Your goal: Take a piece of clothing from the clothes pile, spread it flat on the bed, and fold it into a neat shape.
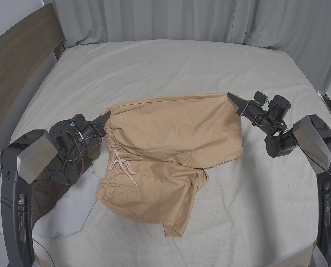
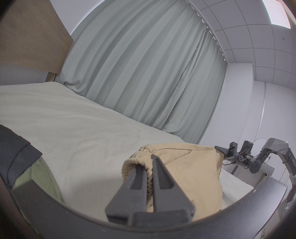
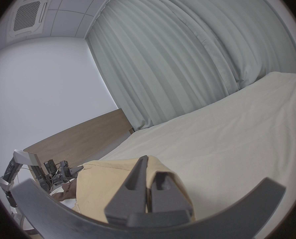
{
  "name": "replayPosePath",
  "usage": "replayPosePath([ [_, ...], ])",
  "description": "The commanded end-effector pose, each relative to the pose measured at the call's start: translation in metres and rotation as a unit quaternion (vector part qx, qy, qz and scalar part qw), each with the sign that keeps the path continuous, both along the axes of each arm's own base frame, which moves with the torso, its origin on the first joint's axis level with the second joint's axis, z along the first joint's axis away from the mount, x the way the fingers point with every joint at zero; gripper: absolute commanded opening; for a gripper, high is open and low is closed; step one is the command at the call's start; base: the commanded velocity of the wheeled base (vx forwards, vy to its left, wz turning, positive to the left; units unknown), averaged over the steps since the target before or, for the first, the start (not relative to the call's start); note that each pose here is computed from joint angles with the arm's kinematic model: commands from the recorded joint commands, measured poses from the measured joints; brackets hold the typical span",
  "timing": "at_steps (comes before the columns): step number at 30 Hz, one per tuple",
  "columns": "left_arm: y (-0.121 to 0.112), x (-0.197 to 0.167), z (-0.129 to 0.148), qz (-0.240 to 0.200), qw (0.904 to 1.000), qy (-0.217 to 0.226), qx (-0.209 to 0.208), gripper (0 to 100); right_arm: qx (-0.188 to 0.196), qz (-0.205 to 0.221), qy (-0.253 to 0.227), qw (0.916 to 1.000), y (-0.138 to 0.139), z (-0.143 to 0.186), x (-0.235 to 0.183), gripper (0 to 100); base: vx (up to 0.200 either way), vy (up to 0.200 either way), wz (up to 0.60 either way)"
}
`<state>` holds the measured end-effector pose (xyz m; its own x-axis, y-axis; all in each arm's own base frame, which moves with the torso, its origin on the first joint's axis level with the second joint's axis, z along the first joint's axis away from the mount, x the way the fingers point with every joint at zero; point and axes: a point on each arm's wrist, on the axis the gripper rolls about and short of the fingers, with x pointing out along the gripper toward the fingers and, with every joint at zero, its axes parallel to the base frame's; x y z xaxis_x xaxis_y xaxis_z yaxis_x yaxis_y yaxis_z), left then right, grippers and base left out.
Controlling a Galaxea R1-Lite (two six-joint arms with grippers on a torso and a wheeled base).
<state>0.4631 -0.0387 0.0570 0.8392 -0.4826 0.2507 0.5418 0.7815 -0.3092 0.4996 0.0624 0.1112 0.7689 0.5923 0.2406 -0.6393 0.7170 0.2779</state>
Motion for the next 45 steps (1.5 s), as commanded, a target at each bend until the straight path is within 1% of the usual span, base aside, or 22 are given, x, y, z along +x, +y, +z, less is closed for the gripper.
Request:
replayPosePath([
  [1, 0.0, 0.0, -0.001, -0.001, 1.0, 0.001, -0.002, 0, 0.0, 0.001, -0.002, 1.0, 0.001, -0.001, 0.002, 0, 0.0, 0.0, 0.0],
  [5, 0.0, 0.001, 0.0, -0.002, 0.9999, 0.002, -0.01, 0, 0.0, 0.002, -0.004, 1.0, 0.002, -0.001, 0.003, 0, 0.0, 0.0, 0.0],
  [16, -0.001, 0.002, 0.002, -0.003, 0.9999, -0.002, -0.011, 0, 0.002, 0.002, -0.013, 0.9999, 0.004, 0.002, 0.005, 0, 0.0, 0.0, 0.0],
  [17, -0.002, 0.003, 0.002, -0.004, 0.9999, -0.002, -0.011, 0, 0.002, 0.0, -0.016, 0.9999, 0.003, 0.003, 0.005, 100, 0.0, 0.0, 0.0],
  [18, -0.002, 0.003, 0.002, -0.004, 0.9999, -0.002, -0.012, 100, 0.003, -0.003, -0.018, 0.9998, 0.003, 0.004, 0.006, 100, 0.0, 0.0, 0.0],
  [22, -0.002, 0.004, 0.002, -0.007, 0.9997, 0.003, -0.025, 100, 0.003, -0.007, -0.017, 0.9998, 0.002, 0.0, 0.008, 100, 0.0, 0.0, 0.0],
  [23, -0.004, 0.004, 0.002, -0.007, 0.9995, 0.007, -0.031, 100, 0.004, -0.014, -0.015, 0.9998, 0.002, -0.004, 0.007, 100, 0.0, 0.0, 0.0],
  [28, -0.004, 0.003, -0.004, -0.005, 0.9994, 0.014, -0.031, 100, 0.004, -0.018, -0.01, 0.9998, 0.003, -0.01, -0.002, 100, 0.0, 0.0, 0.0],
  [31, -0.004, 0.0, -0.007, -0.001, 0.9993, 0.024, -0.03, 100, 0.0, -0.008, 0.008, 0.9999, 0.011, -0.011, -0.024, 100, 0.0, 0.0, 0.0],
  [34, -0.003, -0.002, -0.01, 0.002, 0.9991, 0.031, -0.03, 100, -0.003, -0.004, 0.013, 0.9999, 0.014, -0.011, -0.033, 100, 0.0, 0.0, 0.0],
  [36, -0.003, -0.006, -0.013, 0.002, 0.9987, 0.042, -0.029, 100, -0.008, 0.004, 0.019, 0.9998, 0.02, -0.012, -0.047, 100, 0.0, 0.0, 0.0],
  [41, 0.002, -0.024, -0.01, 0.003, 0.9973, 0.069, -0.026, 100, -0.017, 0.014, 0.03, 0.9993, 0.026, -0.017, -0.071, 100, 0.0, 0.0, 0.0],
  [45, 0.006, -0.055, -0.001, -0.014, 0.9945, 0.103, -0.018, 100, -0.022, 0.023, 0.043, 0.9986, 0.03, -0.023, -0.095, 100, 0.0, 0.0, 0.0],
])
